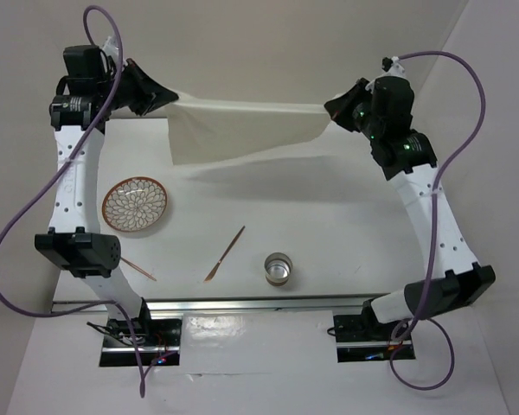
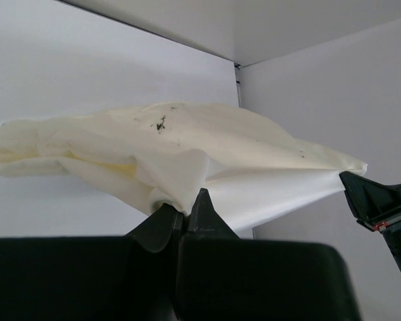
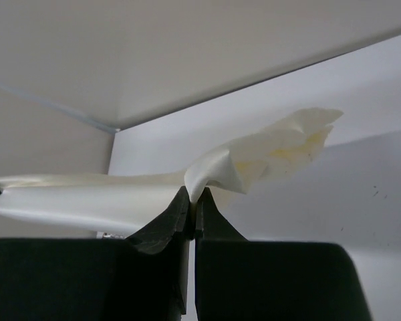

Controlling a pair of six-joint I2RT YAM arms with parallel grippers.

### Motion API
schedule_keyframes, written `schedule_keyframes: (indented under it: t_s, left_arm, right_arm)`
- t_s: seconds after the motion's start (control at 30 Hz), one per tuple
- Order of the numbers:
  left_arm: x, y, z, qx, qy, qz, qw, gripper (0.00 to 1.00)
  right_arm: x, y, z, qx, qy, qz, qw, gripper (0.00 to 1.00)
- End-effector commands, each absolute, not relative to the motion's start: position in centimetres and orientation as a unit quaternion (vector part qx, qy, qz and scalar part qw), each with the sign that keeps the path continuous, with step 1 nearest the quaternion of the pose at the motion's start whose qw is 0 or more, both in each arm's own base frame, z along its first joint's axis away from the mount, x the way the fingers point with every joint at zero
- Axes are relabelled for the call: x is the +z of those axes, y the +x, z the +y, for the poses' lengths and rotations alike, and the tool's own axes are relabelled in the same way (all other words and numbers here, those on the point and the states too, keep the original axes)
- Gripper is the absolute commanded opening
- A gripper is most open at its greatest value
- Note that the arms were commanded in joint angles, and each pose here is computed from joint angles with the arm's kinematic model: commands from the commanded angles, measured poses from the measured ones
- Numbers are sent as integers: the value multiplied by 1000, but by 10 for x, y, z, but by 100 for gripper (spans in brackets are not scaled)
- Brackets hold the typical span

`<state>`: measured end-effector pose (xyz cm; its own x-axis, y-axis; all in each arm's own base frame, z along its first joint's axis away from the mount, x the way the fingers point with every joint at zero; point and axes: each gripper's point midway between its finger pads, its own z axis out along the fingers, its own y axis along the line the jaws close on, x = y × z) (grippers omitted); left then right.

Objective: Set the dinner table for one person

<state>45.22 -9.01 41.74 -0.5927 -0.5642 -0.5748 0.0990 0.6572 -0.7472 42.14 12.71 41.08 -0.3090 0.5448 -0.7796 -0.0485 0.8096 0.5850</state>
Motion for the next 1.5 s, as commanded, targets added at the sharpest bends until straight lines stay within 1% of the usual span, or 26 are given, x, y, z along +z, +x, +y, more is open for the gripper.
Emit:
schedule_keyframes:
  t_s: [0.0,0.07,0.1,0.27,0.37,0.5,0.67,0.7,0.73,0.77,0.8,0.83,0.87,0.9,0.93,1.07,1.13,1.2,1.23,1.27,1.3,1.33,1.37,1.4,1.43,1.47]
  left_arm:
    - [438,429,-69,-364,-134,797,464,0]
    - [438,417,-73,-369,-119,799,460,0]
    - [450,407,-71,-367,-116,792,474,0]
    - [465,376,-75,-359,-86,786,496,0]
    - [461,373,-75,-358,-87,786,496,0]
    - [438,397,-73,-362,-98,800,468,0]
    - [415,448,-79,-368,-95,810,448,0]
    - [424,455,-84,-371,-84,804,458,0]
    - [402,475,-84,-375,-90,814,435,0]
    - [401,484,-85,-381,-90,812,432,0]
    - [414,492,-85,-384,-84,802,450,0]
    - [412,501,-84,-386,-87,801,449,0]
    - [410,510,-86,-395,-83,797,449,0]
    - [400,522,-88,-408,-89,797,437,0]
    - [403,529,-84,-418,-83,786,448,0]
    - [399,536,-80,-422,-84,781,453,0]
    - [398,531,-81,-422,-78,783,450,0]
    - [391,529,-81,-419,-75,786,448,0]
    - [366,529,-79,-410,-84,801,428,0]
    - [362,521,-80,-408,-85,805,423,0]
    - [354,517,-80,-406,-85,809,417,0]
    - [341,513,-79,-399,-87,815,411,0]
    - [300,504,-79,-396,-103,833,372,0]
    - [302,490,-83,-388,-98,836,377,0]
    - [287,480,-81,-378,-107,844,364,0]
    - [243,464,-82,-362,-129,865,322,0]
  right_arm:
    - [437,391,105,251,166,743,598,0]
    - [446,382,103,257,169,737,602,0]
    - [445,374,101,255,169,739,599,0]
    - [460,351,95,263,179,726,609,0]
    - [460,352,93,260,182,726,610,0]
    - [453,378,95,242,180,735,608,0]
    - [439,445,93,229,168,741,609,0]
    - [439,454,94,234,164,741,608,0]
    - [439,476,93,236,164,737,612,0]
    - [439,486,94,233,159,736,616,0]
    - [441,496,92,237,157,733,618,0]
    - [461,503,88,241,156,715,638,0]
    - [443,524,84,236,161,725,627,0]
    - [444,531,85,237,160,723,629,0]
    - [449,544,81,242,157,718,634,0]
    - [458,554,78,245,154,707,646,0]
    - [456,553,78,245,154,707,646,0]
    - [437,547,79,245,154,718,633,0]
    - [427,543,80,246,153,725,625,0]
    - [383,540,81,240,168,754,588,0]
    - [390,528,80,246,170,745,596,0]
    - [377,521,82,252,172,751,585,0]
    - [329,511,84,247,177,780,548,0]
    - [330,497,83,250,180,776,550,0]
    - [317,488,86,255,177,784,538,0]
    - [300,478,89,259,174,795,520,0]
